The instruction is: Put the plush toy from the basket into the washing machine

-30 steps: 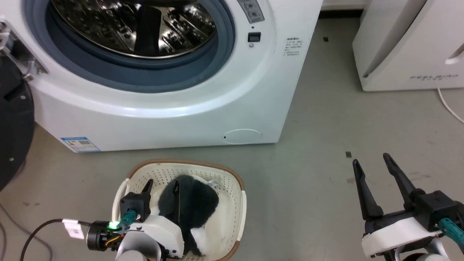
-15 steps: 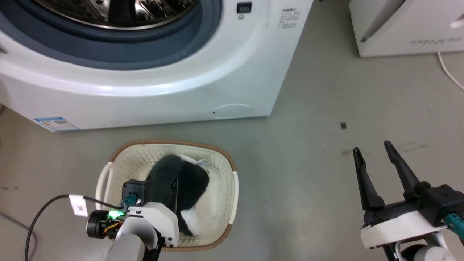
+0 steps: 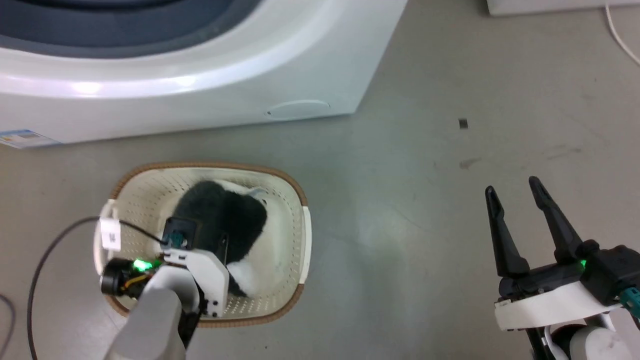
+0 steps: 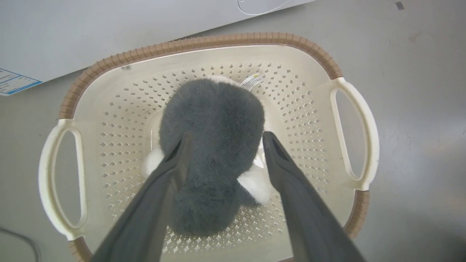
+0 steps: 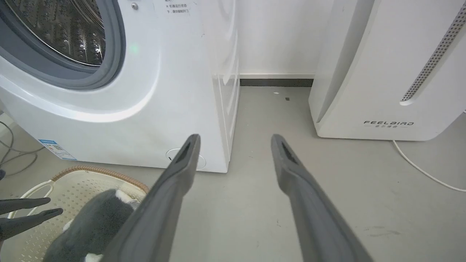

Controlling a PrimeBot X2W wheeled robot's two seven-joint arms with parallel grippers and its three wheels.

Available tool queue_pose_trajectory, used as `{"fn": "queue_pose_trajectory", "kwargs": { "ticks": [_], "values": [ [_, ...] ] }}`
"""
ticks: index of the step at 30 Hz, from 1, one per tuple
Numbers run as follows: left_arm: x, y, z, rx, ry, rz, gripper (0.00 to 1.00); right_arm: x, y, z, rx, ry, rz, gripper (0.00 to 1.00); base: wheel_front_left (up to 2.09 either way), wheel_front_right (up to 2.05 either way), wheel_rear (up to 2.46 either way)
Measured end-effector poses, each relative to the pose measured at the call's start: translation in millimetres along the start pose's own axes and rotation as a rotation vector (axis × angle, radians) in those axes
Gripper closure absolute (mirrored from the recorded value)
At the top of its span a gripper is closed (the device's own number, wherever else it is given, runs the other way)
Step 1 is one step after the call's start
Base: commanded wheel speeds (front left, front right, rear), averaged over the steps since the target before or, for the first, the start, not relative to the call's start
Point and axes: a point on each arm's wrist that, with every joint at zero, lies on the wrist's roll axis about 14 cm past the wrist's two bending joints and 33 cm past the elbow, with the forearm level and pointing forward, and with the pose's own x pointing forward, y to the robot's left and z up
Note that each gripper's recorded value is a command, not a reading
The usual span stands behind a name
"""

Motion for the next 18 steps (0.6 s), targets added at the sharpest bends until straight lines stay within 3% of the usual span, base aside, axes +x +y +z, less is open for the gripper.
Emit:
{"fn": "queue_pose_trajectory", "kwargs": {
  "ticks": [18],
  "values": [
    [77,3,-40,0.149,0.255,-0.096,0.00,15,-19,-49,0.034,0.097,-0.057,0.00,0.00,0.00,0.00]
  ]
}}
